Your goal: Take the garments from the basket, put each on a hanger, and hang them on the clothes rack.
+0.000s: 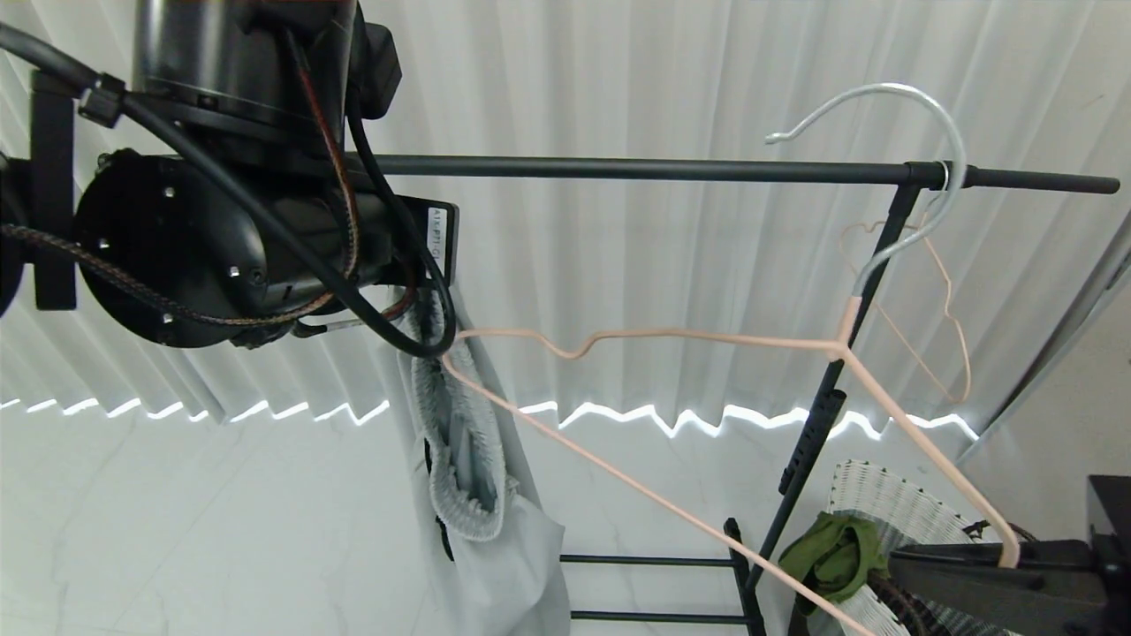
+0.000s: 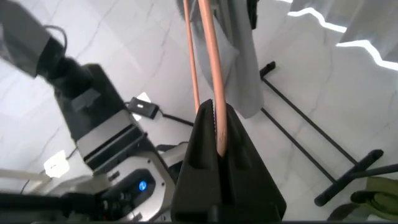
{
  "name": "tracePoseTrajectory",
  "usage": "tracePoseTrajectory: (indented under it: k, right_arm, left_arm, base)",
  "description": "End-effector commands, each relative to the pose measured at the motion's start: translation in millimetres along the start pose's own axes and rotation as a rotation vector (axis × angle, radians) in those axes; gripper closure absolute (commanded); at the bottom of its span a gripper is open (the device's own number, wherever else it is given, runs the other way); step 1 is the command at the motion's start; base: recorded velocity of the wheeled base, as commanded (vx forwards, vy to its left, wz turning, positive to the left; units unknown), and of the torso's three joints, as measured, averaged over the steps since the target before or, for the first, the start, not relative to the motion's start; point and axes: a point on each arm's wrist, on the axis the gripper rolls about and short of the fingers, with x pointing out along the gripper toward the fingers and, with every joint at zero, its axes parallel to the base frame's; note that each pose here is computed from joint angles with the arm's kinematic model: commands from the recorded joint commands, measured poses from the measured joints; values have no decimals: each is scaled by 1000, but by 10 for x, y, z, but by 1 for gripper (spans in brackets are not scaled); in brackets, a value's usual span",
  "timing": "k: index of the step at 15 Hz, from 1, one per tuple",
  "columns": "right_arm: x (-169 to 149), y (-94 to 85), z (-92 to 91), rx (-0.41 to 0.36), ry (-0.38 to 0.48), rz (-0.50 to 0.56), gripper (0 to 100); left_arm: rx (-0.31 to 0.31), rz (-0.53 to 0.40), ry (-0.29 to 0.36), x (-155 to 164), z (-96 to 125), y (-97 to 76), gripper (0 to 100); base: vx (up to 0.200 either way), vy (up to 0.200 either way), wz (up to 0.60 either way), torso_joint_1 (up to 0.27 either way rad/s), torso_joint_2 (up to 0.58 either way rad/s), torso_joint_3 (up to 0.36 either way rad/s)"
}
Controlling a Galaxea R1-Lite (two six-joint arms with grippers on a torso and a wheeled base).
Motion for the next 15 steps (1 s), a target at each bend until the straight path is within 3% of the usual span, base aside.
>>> tracePoseTrajectory:
  k: [1, 4, 8, 12, 15]
  right_arm:
    - [308, -30, 32, 22, 39, -72, 100]
    - [545, -26, 184, 129, -14, -117, 100]
    - [638, 11, 290, 151, -54, -90, 100]
    - [572, 80, 179, 127, -10, -2, 100]
    - [597, 58, 73, 125, 22, -9, 100]
  left_arm:
    - [1, 1, 1, 5, -1, -2, 100]
    - [6, 2, 9, 40, -16, -31, 100]
    - [-6, 3, 16, 91, -21, -73, 100]
    - [-19, 1, -2, 70, 42, -65, 100]
    - [-26, 0, -8, 62, 57, -58, 100]
  base:
    - [0, 0, 0, 0, 0, 0]
    - [0, 0, 0, 0, 0, 0]
    - [0, 0, 0, 0, 0, 0]
    - [0, 0, 0, 0, 0, 0]
    - [0, 0, 0, 0, 0, 0]
